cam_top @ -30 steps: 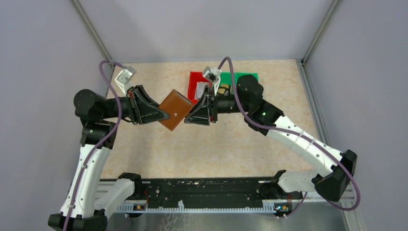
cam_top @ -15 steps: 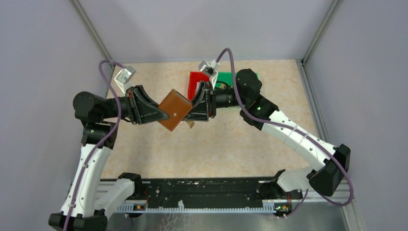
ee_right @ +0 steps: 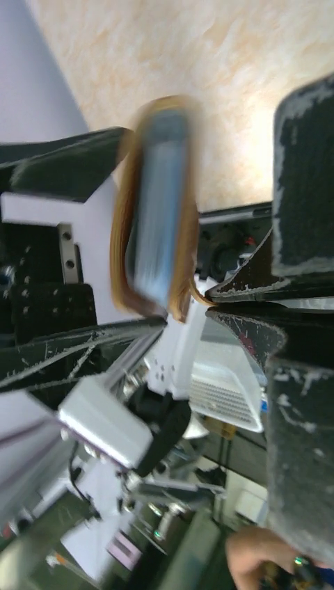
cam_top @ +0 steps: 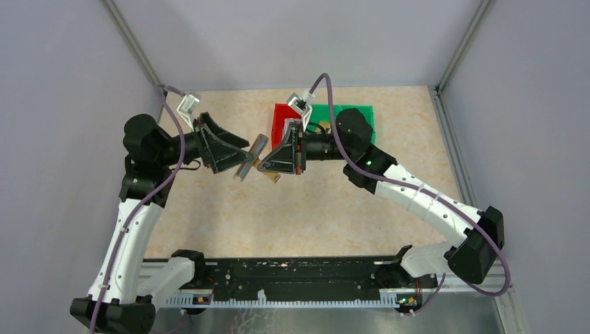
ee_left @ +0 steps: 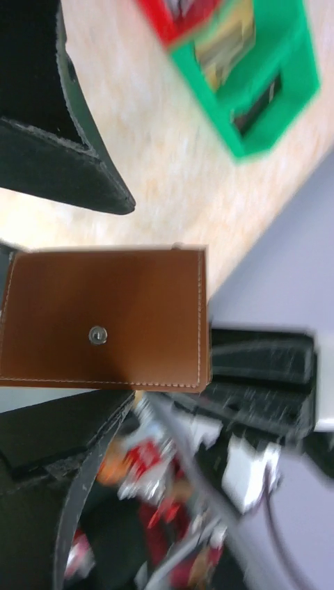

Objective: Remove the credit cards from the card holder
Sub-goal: Open the card holder.

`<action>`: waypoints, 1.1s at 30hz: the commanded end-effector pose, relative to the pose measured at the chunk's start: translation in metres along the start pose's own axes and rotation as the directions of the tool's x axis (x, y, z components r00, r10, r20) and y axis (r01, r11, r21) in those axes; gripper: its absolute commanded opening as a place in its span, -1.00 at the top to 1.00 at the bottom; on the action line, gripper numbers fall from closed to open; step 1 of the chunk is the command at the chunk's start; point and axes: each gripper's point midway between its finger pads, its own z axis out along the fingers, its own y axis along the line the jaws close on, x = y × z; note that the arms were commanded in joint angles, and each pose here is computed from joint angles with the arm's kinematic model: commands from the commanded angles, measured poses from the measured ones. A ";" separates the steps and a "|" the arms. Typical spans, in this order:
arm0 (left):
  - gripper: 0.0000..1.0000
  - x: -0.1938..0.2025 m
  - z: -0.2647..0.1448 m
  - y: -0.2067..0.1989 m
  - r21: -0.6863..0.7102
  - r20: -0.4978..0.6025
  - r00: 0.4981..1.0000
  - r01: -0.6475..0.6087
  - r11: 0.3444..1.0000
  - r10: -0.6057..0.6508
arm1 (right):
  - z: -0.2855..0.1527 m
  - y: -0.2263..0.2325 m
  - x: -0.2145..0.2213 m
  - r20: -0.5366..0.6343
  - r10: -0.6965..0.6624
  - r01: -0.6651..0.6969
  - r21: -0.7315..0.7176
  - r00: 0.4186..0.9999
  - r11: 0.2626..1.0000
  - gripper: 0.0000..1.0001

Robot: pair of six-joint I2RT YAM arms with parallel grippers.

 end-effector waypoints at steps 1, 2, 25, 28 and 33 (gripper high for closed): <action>-0.98 -0.005 -0.016 0.073 -0.367 -0.016 0.963 -0.258 0.894 0.271 | -0.011 -0.035 -0.006 0.046 0.035 -0.046 0.272 0.998 0.961 1.00; -0.98 -0.005 -0.020 0.080 -0.396 -0.034 0.946 -0.308 0.865 0.321 | -0.015 -0.043 -0.002 0.040 0.048 -0.058 0.323 0.998 0.945 1.00; -0.62 0.077 -0.032 0.020 0.112 -0.205 0.749 -0.622 0.775 0.631 | -0.028 0.036 0.029 -0.194 -0.147 0.135 -0.071 0.970 0.988 1.00; -0.66 0.087 -0.036 0.020 0.163 -0.207 0.668 -0.697 0.698 0.715 | -0.028 0.039 0.032 -0.215 -0.144 0.125 -0.099 0.966 0.987 1.00; -0.76 0.095 -0.039 0.020 0.201 -0.190 0.597 -0.753 0.626 0.779 | -0.019 0.044 0.046 -0.266 -0.130 0.092 -0.149 0.955 0.984 1.00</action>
